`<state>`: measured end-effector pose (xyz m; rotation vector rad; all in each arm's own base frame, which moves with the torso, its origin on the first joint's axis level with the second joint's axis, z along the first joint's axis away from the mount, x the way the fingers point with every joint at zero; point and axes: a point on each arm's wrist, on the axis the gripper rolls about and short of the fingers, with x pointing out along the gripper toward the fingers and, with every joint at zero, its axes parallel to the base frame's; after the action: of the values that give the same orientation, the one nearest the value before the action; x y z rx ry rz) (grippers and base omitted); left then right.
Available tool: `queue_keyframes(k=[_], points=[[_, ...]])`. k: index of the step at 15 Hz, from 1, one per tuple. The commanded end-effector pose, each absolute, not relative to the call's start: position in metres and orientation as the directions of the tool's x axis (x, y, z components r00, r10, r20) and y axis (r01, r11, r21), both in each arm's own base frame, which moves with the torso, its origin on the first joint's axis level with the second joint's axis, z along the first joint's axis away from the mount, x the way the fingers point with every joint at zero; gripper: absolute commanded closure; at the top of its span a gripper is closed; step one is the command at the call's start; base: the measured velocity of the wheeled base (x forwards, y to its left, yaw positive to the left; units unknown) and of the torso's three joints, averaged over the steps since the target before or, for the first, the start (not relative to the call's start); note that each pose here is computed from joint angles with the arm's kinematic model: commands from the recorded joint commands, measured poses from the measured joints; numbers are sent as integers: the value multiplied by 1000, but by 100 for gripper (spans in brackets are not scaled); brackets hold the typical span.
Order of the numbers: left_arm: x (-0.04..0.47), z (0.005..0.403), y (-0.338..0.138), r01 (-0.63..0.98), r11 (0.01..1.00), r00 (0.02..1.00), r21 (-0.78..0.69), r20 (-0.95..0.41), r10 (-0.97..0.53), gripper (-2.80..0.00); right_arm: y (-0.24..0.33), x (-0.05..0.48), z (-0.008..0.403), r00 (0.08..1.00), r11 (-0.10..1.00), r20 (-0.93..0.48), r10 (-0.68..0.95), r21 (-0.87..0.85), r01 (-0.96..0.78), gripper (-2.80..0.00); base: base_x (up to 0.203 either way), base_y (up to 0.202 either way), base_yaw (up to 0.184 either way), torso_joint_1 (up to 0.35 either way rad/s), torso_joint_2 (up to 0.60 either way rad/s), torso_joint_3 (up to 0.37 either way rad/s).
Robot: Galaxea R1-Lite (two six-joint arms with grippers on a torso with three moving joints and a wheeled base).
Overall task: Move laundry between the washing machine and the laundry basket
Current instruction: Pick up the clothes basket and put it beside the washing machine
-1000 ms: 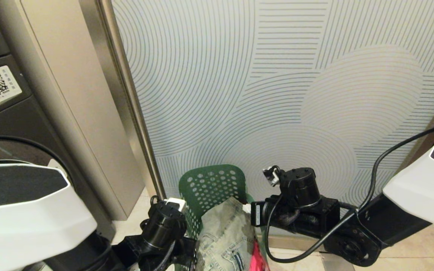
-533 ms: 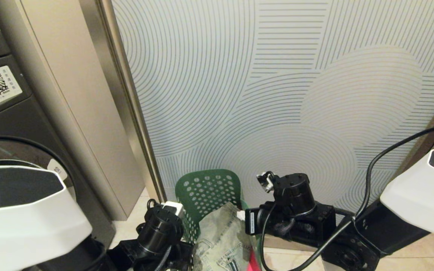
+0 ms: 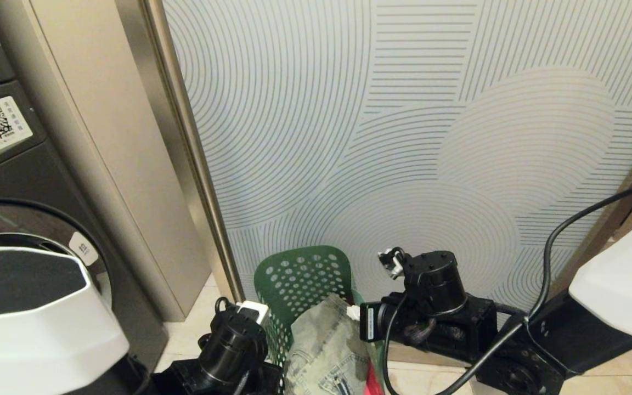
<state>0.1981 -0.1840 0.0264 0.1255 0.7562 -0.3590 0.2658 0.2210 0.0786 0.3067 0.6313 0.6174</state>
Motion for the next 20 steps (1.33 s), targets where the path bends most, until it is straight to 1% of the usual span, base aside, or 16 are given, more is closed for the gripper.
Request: queue_keyframes(k=[1,7,15,20], points=[[198,28,-185,364,931,675,-20,-683,-279,0,220,264,83,641,774,-442,627,449,-447,0,0,0,0,0,0,0],[198,27,-186,364,931,674,-19,-685,-278,0,219,264,75,652,798,-465,598,418,-434,0,0,0,0,0,0,0],[199,27,-187,365,931,673,-23,-684,-281,0,222,263,75,647,797,-465,604,352,-491,0,0,0,0,0,0,0],[201,26,-190,367,930,681,-30,-672,-290,0,221,262,74,647,798,-467,603,347,-493,0,0,0,0,0,0,0]])
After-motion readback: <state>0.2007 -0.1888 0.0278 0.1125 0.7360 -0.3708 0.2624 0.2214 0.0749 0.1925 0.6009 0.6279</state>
